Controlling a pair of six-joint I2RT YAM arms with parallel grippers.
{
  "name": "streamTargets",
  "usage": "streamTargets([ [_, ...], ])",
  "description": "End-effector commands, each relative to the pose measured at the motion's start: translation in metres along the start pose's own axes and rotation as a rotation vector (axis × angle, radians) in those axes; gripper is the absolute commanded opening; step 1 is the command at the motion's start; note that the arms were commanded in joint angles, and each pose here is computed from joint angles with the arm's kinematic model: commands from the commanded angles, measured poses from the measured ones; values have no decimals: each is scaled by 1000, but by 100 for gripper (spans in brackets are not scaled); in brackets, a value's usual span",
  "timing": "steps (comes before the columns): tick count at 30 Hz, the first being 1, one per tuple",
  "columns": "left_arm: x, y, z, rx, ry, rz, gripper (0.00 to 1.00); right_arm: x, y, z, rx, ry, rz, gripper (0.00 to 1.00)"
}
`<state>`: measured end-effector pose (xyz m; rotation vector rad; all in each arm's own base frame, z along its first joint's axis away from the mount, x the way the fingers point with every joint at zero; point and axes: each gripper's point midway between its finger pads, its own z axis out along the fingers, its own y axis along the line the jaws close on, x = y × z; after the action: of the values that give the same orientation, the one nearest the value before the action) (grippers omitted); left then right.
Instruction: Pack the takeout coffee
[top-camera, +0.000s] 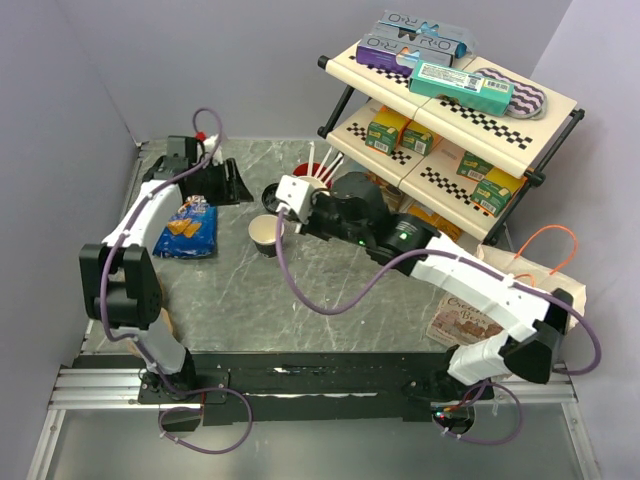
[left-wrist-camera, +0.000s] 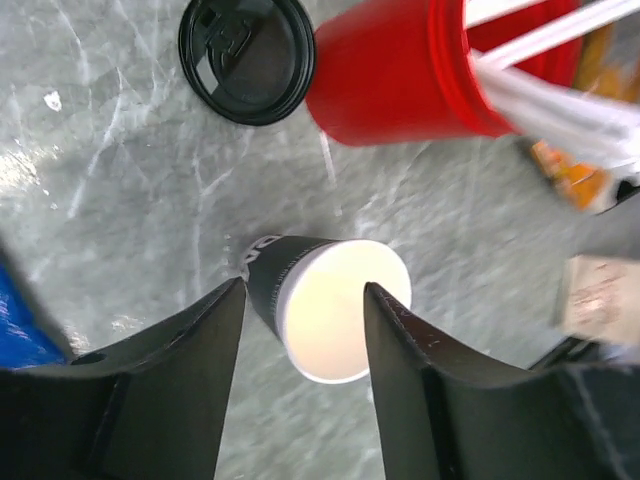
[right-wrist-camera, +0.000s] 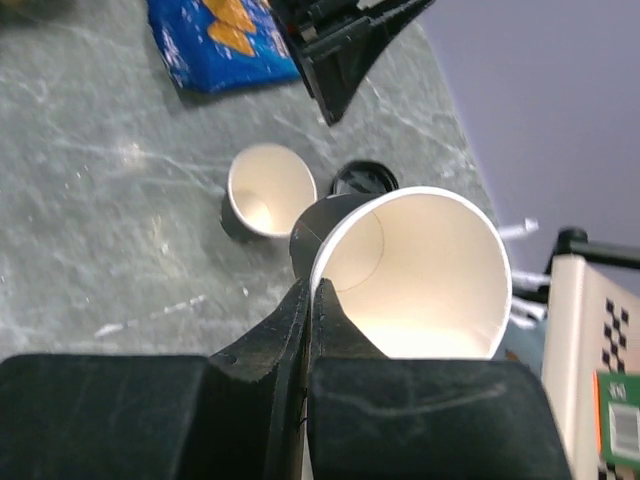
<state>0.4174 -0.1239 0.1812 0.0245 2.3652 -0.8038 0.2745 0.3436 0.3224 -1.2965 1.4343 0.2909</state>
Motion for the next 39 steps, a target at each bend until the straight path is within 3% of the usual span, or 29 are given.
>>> streamTargets([
  [1,25,-8,7,-46,153,181,56,14,-14,-33,40,39,8,0],
  [12,50,2,29,-79,300,298,52,41,-12,-67,56,92,16,0],
  [26,27,2,28,-118,264,396,15,47,-18,-54,55,106,66,0],
  [29,22,5,26,-137,268,420,1,51,-16,-51,49,113,70,0],
  [39,-25,31,26,-183,182,363,1,59,-13,-45,36,131,74,0],
])
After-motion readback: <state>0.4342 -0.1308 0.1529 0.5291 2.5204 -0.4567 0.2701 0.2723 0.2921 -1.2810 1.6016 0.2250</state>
